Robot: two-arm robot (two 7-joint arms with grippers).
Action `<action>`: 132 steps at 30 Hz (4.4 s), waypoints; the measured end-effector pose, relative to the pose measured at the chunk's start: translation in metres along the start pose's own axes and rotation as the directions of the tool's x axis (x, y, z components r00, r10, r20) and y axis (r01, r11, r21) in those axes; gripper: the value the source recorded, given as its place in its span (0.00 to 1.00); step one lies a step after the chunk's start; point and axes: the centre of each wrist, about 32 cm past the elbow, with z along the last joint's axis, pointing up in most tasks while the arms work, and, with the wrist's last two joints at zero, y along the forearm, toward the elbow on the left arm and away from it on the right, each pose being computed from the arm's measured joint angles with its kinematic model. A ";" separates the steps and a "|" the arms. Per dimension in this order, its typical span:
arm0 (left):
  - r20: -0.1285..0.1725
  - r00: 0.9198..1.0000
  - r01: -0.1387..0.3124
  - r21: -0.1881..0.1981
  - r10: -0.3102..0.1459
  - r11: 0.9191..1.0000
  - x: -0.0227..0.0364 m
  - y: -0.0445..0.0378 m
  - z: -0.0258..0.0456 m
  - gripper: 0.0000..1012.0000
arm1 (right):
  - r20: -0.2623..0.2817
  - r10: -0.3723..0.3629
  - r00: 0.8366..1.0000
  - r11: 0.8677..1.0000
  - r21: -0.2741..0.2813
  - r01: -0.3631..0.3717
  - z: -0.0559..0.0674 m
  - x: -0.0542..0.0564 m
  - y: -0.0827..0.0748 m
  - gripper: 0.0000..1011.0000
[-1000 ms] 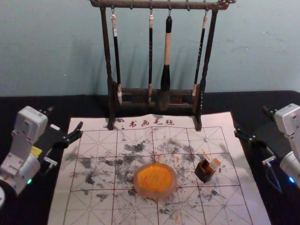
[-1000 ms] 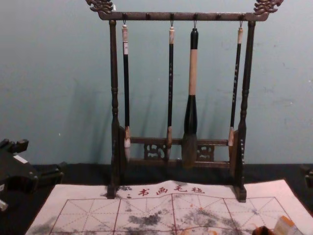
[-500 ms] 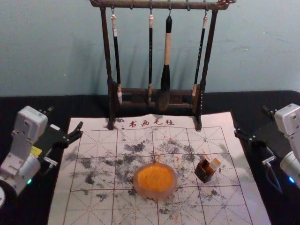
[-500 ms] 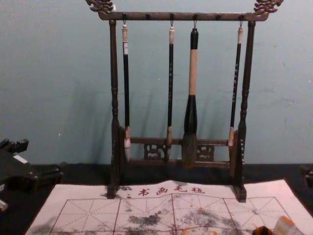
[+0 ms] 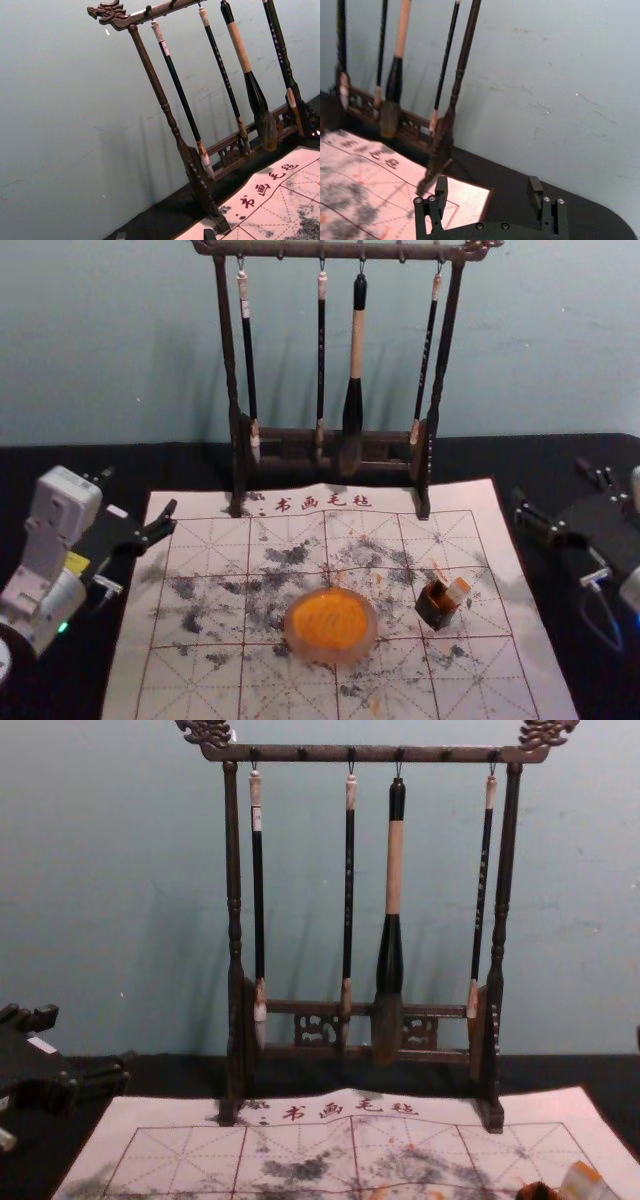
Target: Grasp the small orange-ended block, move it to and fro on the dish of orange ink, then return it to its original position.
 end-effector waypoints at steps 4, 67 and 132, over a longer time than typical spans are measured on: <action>0.000 1.000 0.000 0.000 0.000 1.000 0.0000 0.0000 0.0000 0.99 | -0.049 0.047 0.998 0.998 0.036 -0.045 0.005 0.002 -0.014 0.99; 0.000 1.000 0.000 0.000 0.000 1.000 0.0000 0.0000 0.0000 0.99 | -0.229 0.423 0.877 0.883 -0.111 -0.455 -0.017 -0.021 -0.022 0.99; 0.000 1.000 0.000 0.000 0.000 1.000 0.0000 0.0000 0.0000 0.99 | -0.232 0.425 0.875 0.883 -0.105 -0.457 -0.022 -0.026 -0.016 0.80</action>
